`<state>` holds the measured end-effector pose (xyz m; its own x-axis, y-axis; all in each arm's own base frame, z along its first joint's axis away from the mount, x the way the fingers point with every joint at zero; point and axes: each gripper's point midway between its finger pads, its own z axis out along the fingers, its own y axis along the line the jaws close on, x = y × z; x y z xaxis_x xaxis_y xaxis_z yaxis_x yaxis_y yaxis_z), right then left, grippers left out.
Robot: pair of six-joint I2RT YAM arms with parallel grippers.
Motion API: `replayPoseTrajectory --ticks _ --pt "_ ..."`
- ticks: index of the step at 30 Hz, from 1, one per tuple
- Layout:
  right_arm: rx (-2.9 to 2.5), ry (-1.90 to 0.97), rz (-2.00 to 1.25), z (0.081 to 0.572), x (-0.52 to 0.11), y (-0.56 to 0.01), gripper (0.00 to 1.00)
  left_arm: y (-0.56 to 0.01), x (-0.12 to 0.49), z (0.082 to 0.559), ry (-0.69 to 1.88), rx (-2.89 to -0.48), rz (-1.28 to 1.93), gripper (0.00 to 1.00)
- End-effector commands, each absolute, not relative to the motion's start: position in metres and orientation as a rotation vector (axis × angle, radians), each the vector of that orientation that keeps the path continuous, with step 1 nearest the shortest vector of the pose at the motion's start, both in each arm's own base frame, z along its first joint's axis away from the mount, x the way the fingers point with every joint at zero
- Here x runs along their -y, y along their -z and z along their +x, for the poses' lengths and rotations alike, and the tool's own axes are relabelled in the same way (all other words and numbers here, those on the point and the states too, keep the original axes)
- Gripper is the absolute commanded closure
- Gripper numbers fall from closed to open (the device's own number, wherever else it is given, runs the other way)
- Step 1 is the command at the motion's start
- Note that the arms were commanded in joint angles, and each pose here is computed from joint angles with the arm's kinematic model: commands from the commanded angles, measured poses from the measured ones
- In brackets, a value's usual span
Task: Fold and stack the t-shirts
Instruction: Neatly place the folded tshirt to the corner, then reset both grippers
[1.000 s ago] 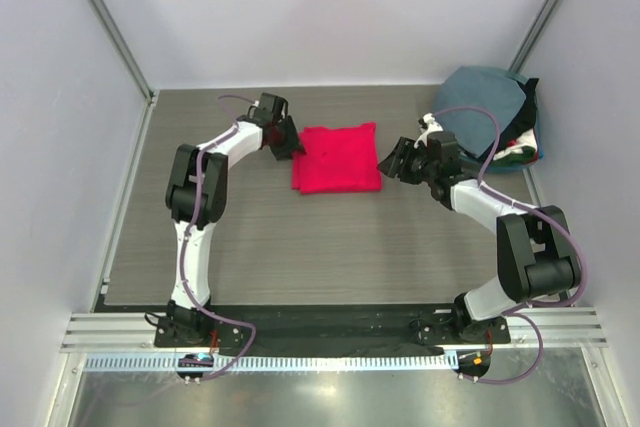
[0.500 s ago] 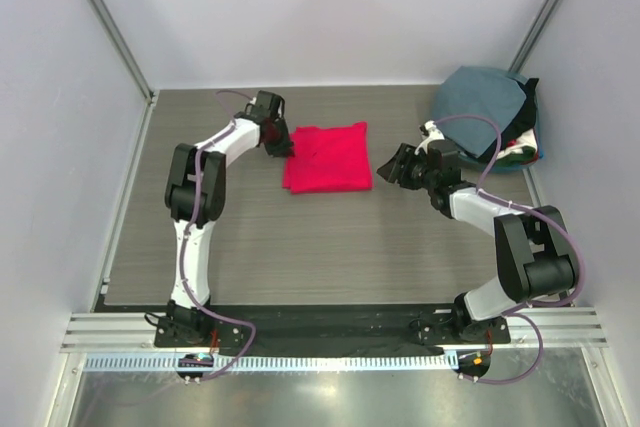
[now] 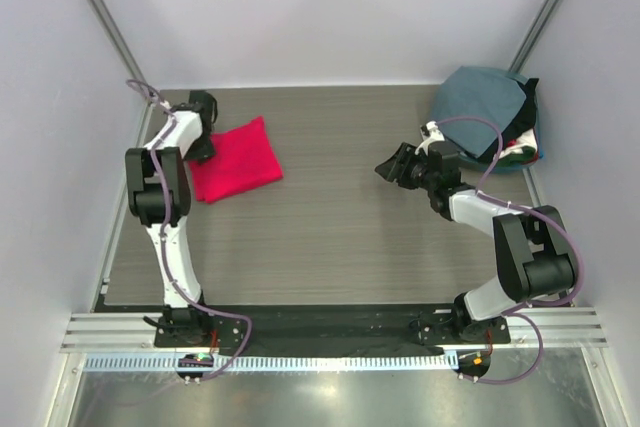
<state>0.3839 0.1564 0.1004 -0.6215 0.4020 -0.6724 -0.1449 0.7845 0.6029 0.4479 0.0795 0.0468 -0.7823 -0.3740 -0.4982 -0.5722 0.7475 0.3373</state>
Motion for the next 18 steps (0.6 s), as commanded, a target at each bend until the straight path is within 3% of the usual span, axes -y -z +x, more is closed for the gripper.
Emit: replayPoseTrajectory --ticks 1,2,7,14,17,18 --pt "-2.038 -0.782 0.167 0.391 -0.156 -0.115 0.46 -0.140 -0.087 0.432 -0.952 -2.235 -0.770 0.01" --pt "-2.035 -0.780 0.165 0.390 -0.156 -0.117 0.46 -0.171 -0.081 0.431 -0.902 -2.150 -0.781 0.00" --pt "-2.041 -0.765 0.166 0.391 -0.154 -0.114 0.46 -0.222 -0.052 0.421 -0.561 -2.103 -0.806 0.00" --pt "-2.002 -0.736 0.175 0.389 -0.148 -0.122 0.41 -0.251 0.087 0.413 0.251 -2.054 -0.513 0.00" --pt "-1.971 -0.711 0.193 0.384 -0.142 -0.128 0.28 -0.237 0.129 0.394 0.446 -2.038 -0.484 0.00" --pt "-1.954 -0.696 0.202 0.384 -0.139 -0.132 0.14 -0.233 0.138 0.389 0.475 -2.023 -0.466 0.00"
